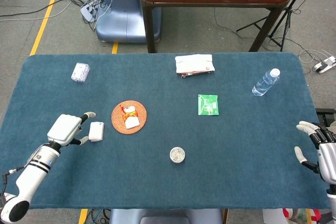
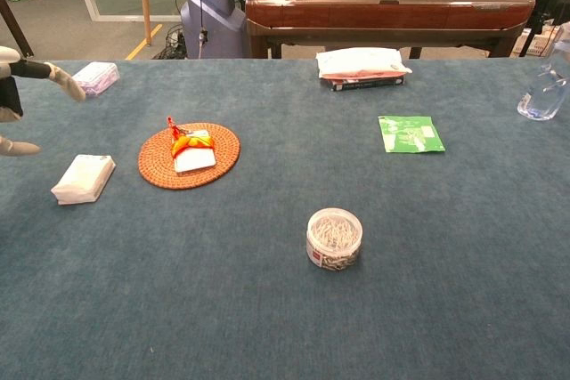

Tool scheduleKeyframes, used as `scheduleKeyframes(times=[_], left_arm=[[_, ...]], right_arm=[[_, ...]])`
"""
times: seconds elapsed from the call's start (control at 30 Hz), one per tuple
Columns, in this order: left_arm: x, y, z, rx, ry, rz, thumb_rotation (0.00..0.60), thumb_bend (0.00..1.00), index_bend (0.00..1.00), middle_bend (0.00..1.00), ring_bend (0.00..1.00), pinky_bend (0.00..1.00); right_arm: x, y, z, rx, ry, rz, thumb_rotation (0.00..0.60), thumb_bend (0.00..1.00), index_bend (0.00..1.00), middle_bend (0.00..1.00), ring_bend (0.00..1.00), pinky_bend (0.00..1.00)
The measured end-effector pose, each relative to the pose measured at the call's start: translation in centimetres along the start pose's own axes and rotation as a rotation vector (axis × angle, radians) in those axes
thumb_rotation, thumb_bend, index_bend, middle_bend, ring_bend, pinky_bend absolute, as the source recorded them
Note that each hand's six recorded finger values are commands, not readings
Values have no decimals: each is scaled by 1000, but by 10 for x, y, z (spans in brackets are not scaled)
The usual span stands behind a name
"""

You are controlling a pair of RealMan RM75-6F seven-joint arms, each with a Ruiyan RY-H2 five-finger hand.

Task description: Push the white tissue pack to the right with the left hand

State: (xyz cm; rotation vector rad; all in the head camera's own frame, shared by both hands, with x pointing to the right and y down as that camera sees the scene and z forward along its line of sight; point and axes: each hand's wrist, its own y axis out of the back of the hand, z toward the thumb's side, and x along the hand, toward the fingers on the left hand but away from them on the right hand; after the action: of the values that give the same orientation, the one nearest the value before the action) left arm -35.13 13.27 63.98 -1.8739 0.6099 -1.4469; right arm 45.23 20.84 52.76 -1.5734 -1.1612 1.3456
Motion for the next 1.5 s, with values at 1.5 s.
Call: scheduleKeyframes(times=[1.5], left_arm=[[39,-43,-3,81,194,-303,600,350,233,1000,912,1000]], right_arm=[[-3,0,-5,-10,-14,8,600,352,284,264,174,307]])
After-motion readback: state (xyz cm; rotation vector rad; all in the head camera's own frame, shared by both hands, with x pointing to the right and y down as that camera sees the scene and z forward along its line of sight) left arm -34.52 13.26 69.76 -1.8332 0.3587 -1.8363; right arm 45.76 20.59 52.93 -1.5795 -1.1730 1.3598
